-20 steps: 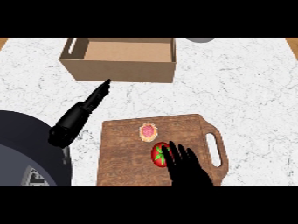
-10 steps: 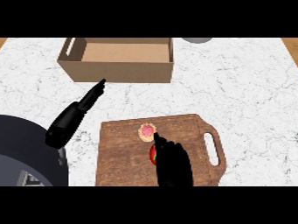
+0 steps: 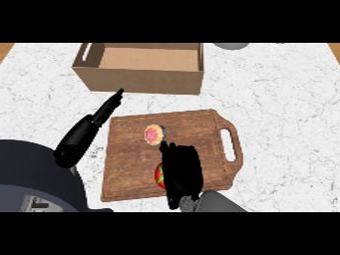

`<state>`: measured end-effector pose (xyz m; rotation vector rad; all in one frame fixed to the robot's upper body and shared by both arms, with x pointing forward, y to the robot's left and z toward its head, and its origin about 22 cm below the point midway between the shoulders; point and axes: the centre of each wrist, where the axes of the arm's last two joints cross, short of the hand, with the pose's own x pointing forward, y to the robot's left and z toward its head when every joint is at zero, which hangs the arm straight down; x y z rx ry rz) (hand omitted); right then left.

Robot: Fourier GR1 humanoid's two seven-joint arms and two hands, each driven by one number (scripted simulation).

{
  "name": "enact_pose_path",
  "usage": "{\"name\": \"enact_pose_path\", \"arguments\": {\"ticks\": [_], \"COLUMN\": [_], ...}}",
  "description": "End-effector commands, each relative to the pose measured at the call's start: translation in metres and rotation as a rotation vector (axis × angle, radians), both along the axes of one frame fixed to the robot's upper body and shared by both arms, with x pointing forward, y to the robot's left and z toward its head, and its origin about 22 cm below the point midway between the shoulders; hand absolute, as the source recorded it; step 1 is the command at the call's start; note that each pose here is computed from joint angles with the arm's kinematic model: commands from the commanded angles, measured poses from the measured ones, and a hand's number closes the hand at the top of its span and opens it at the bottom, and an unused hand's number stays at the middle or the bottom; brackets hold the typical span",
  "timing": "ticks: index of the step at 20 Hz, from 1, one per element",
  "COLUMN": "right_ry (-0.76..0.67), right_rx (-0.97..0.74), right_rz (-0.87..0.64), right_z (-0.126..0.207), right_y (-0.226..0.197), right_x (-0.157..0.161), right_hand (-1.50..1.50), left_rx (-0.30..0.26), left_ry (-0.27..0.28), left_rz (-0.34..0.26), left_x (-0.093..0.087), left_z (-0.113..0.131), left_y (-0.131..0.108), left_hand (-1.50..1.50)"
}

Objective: Pick the tomato from the cutting board and place it in the cardboard box

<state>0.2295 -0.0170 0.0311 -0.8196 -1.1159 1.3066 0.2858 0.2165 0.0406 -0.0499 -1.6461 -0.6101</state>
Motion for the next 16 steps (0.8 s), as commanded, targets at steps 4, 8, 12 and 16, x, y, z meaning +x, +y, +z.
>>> {"name": "enact_pose_path", "arguments": {"ticks": [4, 8, 12, 16], "right_ry": [-0.103, -0.249, -0.365, -0.431], "right_rx": [-0.046, -0.037, -0.038, 0.029], "right_rz": [0.052, 0.061, 0.033, 0.078], "right_z": [0.030, 0.049, 0.061, 0.106], "right_y": [0.032, 0.051, 0.063, 0.081], "right_x": [0.058, 0.059, 0.061, 0.056], "right_hand": [1.50, 1.50, 1.50, 1.50], "left_rx": [-0.062, -0.066, -0.066, -0.078], "left_ry": [0.032, 0.058, 0.043, 0.066], "left_rz": [0.007, 0.003, 0.010, 0.029], "left_x": [0.009, 0.009, 0.008, 0.007], "left_z": [0.004, -0.009, 0.001, -0.006], "left_y": [-0.017, -0.023, -0.020, -0.015], "left_hand": [0.00, 0.00, 0.00, 0.00]}}
